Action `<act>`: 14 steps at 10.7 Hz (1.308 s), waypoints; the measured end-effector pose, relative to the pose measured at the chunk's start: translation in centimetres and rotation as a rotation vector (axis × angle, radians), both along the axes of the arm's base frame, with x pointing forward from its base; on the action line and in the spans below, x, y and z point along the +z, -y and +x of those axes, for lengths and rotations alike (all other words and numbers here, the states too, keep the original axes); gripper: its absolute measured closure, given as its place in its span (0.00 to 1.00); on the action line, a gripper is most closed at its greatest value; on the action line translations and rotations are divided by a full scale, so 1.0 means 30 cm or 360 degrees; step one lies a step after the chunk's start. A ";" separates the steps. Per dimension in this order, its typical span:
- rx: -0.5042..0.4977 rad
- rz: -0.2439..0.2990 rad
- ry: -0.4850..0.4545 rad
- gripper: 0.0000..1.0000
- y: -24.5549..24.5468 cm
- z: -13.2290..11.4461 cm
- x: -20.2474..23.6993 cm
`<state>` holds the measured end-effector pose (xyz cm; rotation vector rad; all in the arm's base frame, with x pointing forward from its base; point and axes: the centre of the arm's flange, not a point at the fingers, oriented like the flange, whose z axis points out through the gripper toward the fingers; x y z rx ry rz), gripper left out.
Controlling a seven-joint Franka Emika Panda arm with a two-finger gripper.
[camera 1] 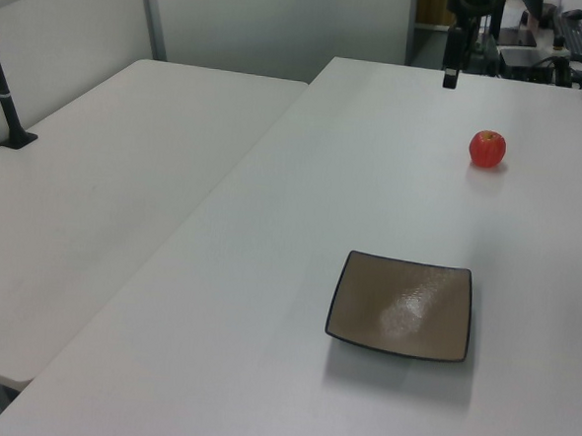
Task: Apples placed on a ceramic plate
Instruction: 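Move the open gripper over the red apple, then lower the gripper around the red apple and close it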
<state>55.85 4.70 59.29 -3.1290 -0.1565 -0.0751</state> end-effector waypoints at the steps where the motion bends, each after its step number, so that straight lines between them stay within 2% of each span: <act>1: 0.0064 -0.0019 -0.0003 0.00 0.045 0.003 -0.005; 3: 0.0217 -0.0078 -0.0019 0.00 0.197 0.011 -0.018; 6: 0.0318 -0.0109 -0.0072 0.00 0.445 0.005 -0.062; 9: 0.0263 -0.0130 -0.0064 0.00 0.629 0.012 -0.180; 14: 0.0216 -0.0160 -0.0145 0.00 0.717 0.053 -0.552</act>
